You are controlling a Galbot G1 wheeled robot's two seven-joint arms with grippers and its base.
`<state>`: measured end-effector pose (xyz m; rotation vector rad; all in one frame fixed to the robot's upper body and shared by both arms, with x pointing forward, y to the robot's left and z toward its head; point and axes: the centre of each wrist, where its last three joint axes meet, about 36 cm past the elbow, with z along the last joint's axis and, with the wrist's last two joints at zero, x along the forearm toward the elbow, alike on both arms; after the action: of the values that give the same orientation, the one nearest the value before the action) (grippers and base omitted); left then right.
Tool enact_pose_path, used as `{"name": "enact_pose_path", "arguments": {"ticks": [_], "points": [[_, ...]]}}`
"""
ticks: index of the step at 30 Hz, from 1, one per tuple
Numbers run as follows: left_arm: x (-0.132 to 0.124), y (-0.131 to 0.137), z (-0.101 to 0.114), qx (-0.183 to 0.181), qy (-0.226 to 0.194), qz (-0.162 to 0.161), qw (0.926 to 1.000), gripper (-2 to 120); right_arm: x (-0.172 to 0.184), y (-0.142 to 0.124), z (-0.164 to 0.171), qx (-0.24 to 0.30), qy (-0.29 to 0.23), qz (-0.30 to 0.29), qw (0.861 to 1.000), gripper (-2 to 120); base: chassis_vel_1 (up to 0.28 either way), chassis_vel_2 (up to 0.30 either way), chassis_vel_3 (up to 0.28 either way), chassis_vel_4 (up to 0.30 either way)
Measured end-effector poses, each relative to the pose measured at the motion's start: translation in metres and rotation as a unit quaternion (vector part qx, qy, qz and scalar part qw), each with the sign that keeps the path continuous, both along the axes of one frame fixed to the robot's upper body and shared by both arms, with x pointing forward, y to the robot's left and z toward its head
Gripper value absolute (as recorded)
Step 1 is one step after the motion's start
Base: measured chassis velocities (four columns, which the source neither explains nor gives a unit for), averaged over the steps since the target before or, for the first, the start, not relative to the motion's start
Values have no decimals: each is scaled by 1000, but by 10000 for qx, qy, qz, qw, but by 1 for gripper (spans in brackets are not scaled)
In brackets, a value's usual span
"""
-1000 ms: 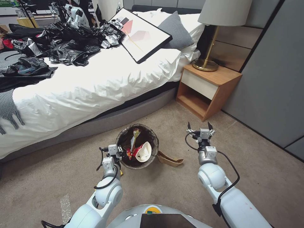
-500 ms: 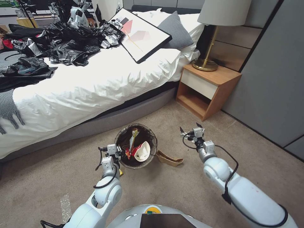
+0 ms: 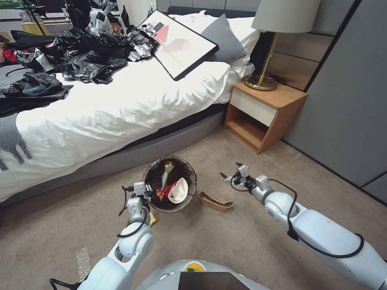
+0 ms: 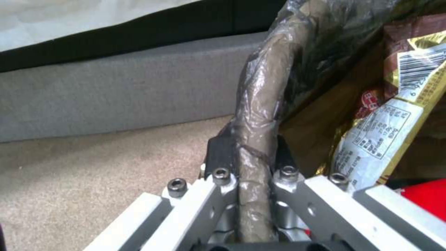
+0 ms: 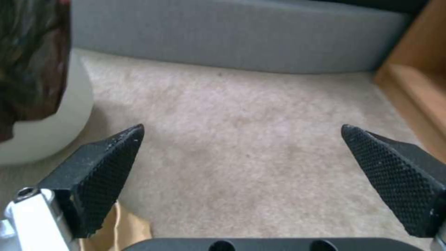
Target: Pick up the trash bin, then pick up the garbage from the floor and place it into the trash bin.
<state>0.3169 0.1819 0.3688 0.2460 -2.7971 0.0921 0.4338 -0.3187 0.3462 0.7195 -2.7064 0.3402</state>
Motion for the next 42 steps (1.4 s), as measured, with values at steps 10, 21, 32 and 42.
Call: {"name": "enact_pose_path", "arguments": {"ticks": [10, 21, 32, 42], "points": [[3, 5, -1, 41, -25, 84, 10000, 2, 20, 16, -40, -272, 279, 802, 9960, 100, 0, 0, 0, 0], [6, 8, -1, 38, -57, 143, 9999, 2, 17, 31, -82, -595, 640, 1399, 9863, 100, 0, 0, 0, 0], [10, 6, 1, 12, -96, 141, 9999, 2, 13, 27, -119, -804, 893, 1369, 9833, 100, 0, 0, 0, 0], [11, 5, 1, -11, -106, 149, 9998, 2, 8, 19, -152, -1003, 1070, 1202, 9819, 100, 0, 0, 0, 0]]}}
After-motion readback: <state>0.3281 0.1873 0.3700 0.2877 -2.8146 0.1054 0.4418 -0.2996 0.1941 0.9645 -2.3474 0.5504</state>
